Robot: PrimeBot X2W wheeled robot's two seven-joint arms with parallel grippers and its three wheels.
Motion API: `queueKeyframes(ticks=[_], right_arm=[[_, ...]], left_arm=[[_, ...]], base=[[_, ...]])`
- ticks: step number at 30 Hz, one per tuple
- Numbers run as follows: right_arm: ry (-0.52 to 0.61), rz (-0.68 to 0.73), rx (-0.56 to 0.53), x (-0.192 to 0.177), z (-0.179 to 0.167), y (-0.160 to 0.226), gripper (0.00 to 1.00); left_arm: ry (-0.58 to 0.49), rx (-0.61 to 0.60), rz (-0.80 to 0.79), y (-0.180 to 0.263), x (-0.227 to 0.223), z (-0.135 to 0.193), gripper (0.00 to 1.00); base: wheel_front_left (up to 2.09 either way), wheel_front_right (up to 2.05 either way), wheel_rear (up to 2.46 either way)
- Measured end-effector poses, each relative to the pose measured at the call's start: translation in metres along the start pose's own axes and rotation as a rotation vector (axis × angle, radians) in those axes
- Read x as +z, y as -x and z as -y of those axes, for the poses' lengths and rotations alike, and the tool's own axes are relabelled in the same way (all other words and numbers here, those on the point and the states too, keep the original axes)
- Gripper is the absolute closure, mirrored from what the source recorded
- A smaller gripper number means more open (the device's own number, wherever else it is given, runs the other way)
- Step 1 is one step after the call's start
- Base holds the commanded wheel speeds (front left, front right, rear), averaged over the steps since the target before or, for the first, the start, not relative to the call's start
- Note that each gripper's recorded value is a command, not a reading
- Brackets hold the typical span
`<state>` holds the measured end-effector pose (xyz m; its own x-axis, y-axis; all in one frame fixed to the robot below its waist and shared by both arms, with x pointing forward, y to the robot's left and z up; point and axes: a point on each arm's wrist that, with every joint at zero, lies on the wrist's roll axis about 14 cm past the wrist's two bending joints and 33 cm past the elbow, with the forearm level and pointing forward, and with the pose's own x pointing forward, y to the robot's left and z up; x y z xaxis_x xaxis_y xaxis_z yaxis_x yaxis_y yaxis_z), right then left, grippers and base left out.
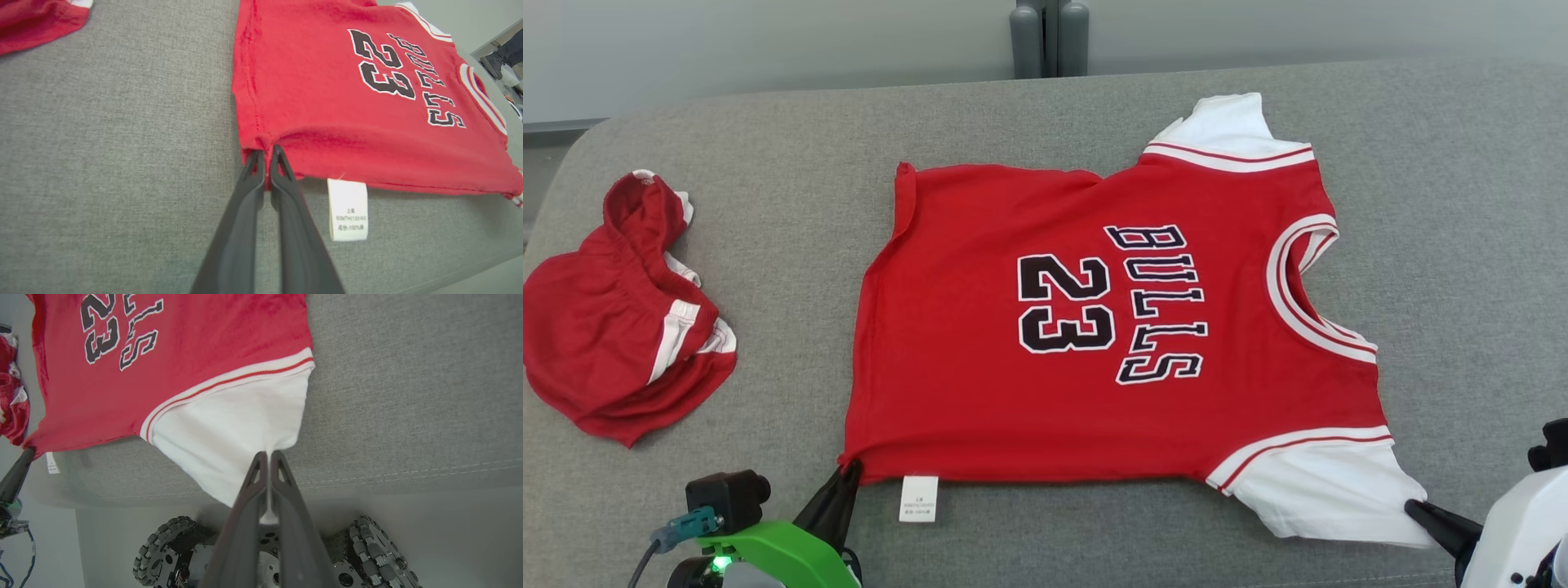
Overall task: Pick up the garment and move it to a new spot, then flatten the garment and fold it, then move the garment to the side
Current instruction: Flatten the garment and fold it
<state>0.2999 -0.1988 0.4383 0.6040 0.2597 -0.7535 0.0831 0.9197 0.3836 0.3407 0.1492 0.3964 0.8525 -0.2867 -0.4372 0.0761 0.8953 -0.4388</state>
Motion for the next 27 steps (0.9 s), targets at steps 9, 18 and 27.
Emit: queueKeyframes(ticks=[9,18,27], right_arm=[[0.039,0.255,0.050,0.059,-0.020,0.001,1.00],[0.203,0.645,0.142,0.169,-0.073,0.033,1.00],[0.380,0.909,0.223,0.249,-0.126,0.072,1.00]], left_arm=[[0.035,-0.069,0.091,-0.006,0.024,0.021,1.00],[-0.008,-0.288,0.337,-0.026,0.138,0.077,1.00],[-0.107,-0.483,0.455,-0.044,0.228,0.144,1.00]], base=[[0.00,0.00,0.00],[0.00,0.00,0.00],[0.00,0.00,0.00]])
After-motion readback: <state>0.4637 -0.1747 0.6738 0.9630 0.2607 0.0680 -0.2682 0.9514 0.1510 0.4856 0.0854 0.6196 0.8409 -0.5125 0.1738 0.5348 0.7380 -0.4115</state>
